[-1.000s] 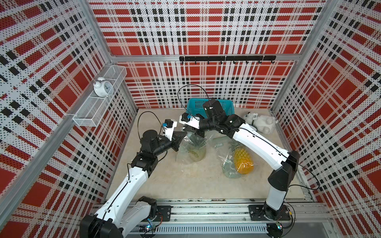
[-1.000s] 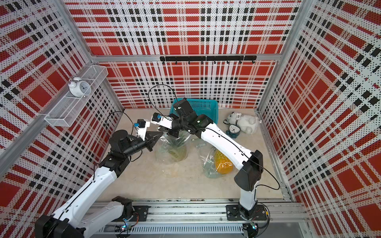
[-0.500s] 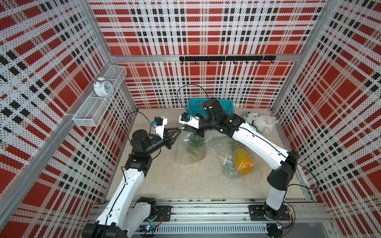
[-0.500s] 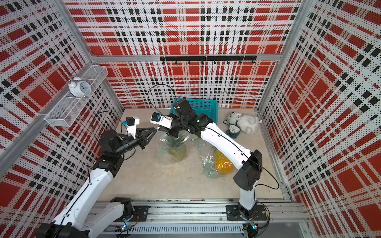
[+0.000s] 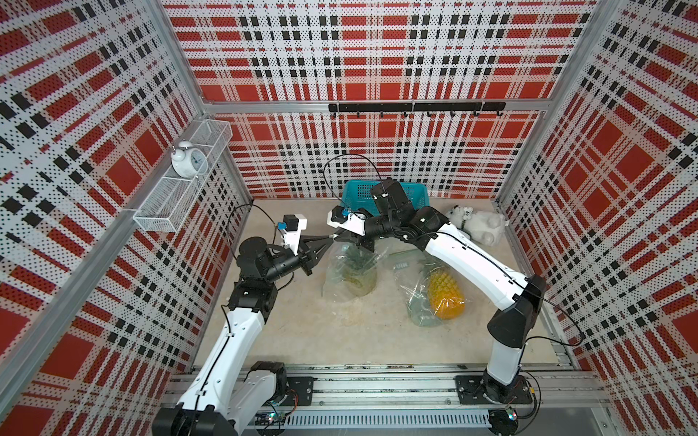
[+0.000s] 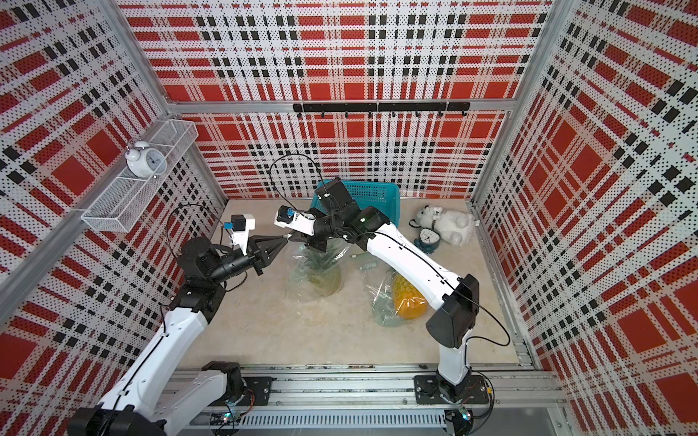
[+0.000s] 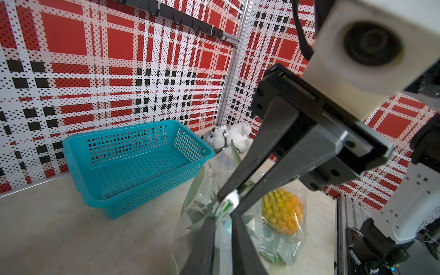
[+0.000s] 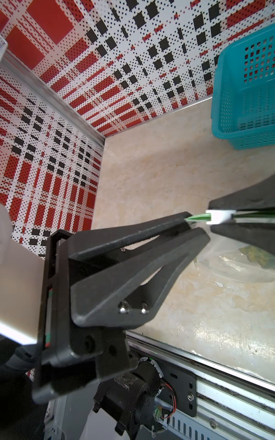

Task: Open the zip-top bag and take out the pineapple
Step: Unzip the zipper on the zipper food storage bag.

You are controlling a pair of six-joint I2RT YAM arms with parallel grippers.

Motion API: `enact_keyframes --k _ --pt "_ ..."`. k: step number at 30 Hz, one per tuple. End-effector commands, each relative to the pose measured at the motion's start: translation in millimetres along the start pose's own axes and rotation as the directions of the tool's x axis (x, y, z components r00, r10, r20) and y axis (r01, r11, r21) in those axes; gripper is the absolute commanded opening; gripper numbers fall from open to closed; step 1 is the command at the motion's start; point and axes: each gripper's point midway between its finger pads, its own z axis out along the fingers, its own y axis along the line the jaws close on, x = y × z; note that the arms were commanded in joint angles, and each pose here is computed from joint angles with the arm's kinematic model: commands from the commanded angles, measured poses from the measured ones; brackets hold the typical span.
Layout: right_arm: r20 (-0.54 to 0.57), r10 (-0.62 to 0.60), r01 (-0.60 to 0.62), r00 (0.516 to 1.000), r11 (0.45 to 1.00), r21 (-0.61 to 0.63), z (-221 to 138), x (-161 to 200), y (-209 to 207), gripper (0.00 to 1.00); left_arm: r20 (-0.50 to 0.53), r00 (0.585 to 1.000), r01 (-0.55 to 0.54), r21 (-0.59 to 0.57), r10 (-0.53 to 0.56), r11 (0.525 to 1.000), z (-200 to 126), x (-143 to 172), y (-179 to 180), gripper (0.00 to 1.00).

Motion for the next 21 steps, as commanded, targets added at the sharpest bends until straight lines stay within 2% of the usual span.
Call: enact_keyframes --k 1,6,8,13,14,18,21 --pt "0.002 0.0 0.0 1.0 1.0 -0.021 2.0 -1.3 1.6 0.0 0.011 0.999 -0.035 0.029 0.035 0.999 0.2 -9.5 -5.1 0.07" --pt "0.002 -0.003 0.003 1.0 1.0 -0.03 1.9 -0.8 3.4 0.0 0.008 0.999 -0.034 0.036 0.034 0.999 1.5 -10.0 -5.6 0.07" --pt "0.003 -0.004 0.004 1.0 0.999 -0.036 2.2 -0.7 4.4 0.0 0.009 0.999 -0.036 0.038 0.036 0.999 2.2 -10.7 -5.9 0.15" --pt "0.003 -0.007 0.007 1.0 0.999 -0.035 1.8 -0.9 4.5 0.0 0.004 0.999 -0.032 0.041 0.032 0.999 4.2 -9.1 -5.2 0.21" --pt "0.004 -0.007 0.007 1.0 0.999 -0.034 1.3 -1.3 4.5 0.0 0.002 1.0 -0.031 0.043 0.031 0.999 4.4 -8.4 -5.2 0.19" --pt "0.002 -0.008 0.008 1.0 1.0 -0.029 0.5 -1.6 3.6 0.0 0.0 0.999 -0.032 0.054 0.032 0.998 5.0 -8.6 -7.0 0.0" --pt "-0.002 -0.008 0.008 1.0 0.999 -0.032 1.3 0.0 4.1 0.0 0.004 0.999 -0.038 0.062 0.038 0.997 5.3 -9.8 -9.3 0.0"
